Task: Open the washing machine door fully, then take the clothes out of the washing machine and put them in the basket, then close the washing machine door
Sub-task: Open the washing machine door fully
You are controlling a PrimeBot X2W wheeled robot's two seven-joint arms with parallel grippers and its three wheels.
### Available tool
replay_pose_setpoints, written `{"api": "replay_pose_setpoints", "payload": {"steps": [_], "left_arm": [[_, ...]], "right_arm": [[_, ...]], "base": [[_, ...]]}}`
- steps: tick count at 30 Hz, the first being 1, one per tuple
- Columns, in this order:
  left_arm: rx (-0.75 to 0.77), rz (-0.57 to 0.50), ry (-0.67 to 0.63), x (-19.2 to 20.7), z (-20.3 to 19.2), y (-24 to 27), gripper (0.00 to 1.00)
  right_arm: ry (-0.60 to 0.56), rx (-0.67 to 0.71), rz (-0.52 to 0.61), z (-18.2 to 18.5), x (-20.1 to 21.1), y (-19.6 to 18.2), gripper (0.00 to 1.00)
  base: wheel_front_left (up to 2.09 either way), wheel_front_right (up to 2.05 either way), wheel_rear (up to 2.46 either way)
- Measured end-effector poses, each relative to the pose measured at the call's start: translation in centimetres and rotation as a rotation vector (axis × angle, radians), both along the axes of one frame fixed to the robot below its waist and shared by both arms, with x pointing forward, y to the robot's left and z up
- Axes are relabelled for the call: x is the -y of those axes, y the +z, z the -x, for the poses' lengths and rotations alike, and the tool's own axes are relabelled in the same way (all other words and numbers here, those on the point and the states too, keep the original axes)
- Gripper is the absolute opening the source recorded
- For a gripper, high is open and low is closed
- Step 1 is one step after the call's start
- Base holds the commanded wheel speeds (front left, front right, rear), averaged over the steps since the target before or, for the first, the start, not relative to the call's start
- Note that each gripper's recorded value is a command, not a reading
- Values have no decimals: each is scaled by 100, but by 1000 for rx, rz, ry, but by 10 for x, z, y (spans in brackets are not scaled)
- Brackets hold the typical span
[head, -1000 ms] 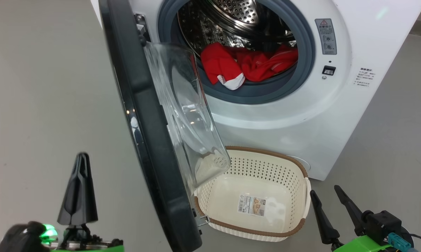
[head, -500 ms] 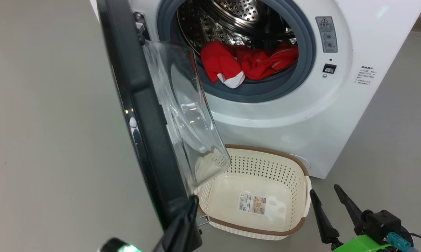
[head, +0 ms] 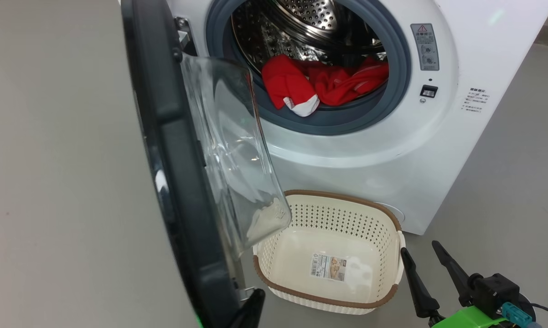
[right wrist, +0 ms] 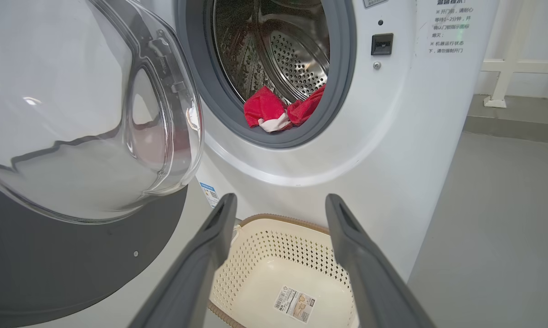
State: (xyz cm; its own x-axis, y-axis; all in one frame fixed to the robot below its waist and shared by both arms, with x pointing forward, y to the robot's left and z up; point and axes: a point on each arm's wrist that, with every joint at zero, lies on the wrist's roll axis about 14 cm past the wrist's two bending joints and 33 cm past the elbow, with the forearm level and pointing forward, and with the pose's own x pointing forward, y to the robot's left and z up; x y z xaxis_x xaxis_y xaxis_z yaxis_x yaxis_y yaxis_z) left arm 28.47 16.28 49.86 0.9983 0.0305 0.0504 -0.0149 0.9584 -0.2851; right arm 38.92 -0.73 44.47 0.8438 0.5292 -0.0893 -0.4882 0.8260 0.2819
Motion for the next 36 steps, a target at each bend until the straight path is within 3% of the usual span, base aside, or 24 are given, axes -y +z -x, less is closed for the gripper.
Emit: {"api": "replay_pose_setpoints", "payload": {"steps": [36], "left_arm": [[-70, -85, 642, -185, 70, -7, 0]], "right_arm": [[36, -10, -10, 3, -12, -2, 100]], "base": [[0, 0, 0]]}}
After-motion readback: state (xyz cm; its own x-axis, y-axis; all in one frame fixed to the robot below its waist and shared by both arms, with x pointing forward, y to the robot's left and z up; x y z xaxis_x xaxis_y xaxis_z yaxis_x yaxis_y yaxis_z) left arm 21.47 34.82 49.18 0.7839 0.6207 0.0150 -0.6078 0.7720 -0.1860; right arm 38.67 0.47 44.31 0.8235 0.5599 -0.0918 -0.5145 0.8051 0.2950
